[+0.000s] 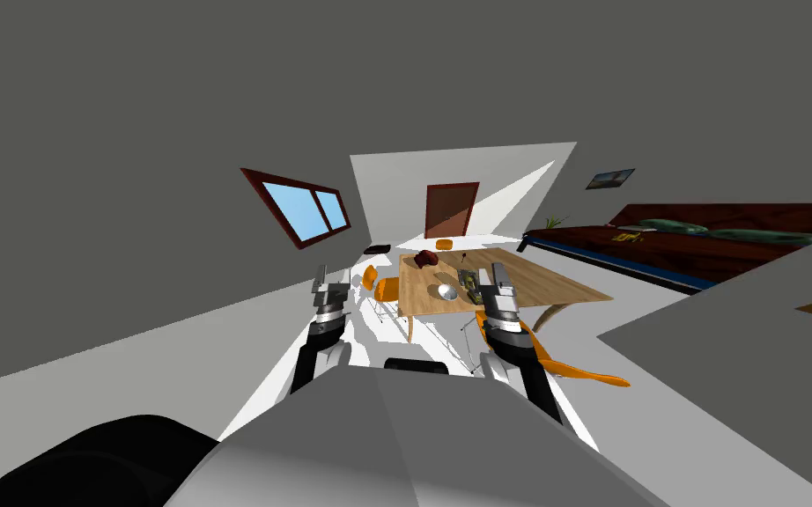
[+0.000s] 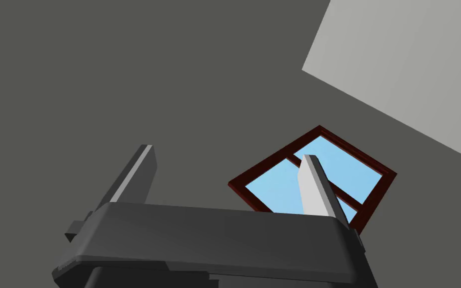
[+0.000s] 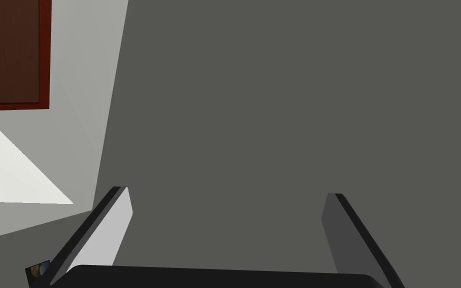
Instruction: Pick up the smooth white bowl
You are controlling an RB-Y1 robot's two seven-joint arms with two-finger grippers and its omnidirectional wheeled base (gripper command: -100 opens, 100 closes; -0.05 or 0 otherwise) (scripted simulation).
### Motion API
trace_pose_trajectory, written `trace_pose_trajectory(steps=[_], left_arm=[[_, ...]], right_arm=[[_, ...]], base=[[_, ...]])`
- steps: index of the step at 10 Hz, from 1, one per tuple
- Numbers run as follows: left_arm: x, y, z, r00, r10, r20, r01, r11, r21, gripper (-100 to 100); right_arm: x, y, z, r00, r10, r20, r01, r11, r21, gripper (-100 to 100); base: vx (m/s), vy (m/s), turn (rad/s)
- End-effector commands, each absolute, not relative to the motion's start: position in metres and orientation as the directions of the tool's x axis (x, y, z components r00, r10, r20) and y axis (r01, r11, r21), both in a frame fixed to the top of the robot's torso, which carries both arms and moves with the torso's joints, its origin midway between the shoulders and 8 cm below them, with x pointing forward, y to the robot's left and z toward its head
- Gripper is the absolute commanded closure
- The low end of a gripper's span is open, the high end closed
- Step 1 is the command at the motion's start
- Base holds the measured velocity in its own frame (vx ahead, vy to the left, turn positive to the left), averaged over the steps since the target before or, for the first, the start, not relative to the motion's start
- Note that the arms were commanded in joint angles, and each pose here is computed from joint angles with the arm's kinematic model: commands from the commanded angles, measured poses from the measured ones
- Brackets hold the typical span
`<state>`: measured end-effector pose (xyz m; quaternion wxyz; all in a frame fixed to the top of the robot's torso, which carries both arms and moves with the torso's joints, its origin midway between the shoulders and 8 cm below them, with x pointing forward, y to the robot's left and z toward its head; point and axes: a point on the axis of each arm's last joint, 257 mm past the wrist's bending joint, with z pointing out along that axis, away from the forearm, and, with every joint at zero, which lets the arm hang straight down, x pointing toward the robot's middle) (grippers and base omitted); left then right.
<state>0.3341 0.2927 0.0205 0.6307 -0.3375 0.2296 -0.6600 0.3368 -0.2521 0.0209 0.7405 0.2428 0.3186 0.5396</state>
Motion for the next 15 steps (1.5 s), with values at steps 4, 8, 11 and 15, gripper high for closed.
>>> trace_pose_trajectory(steps=[4,8,11,15], left_arm=[[0.334,0.293,0.021,0.023,-0.987,0.156,0.678,-0.099,-0.729,0],[0.334,0.293,0.021,0.023,-0.987,0.156,0.678,-0.099,-0.728,0],[0.334,0.293,0.021,0.023,-0.987,0.156,0.678,-0.099,-0.729,0],[0.334,0.293,0.021,0.023,-0.988,0.156,0.678,-0.099,-0.729,0]], right_arm=[[0.351,-0.245,-0.013,0.173,0.918,-0.357,-0.559,0.39,0.732,-100],[0.366,-0.25,-0.076,0.103,0.848,-0.52,-0.41,0.512,0.755,-100],[0.371,-0.265,-0.145,0.014,0.772,-0.635,-0.256,0.617,0.744,-100],[0.362,-0.292,-0.223,-0.115,0.67,-0.734,-0.091,0.728,0.679,-100]], base=[[-0.112,0.067,0.125],[-0.161,0.069,0.245],[-0.135,0.041,0.34],[-0.064,0.004,0.32]])
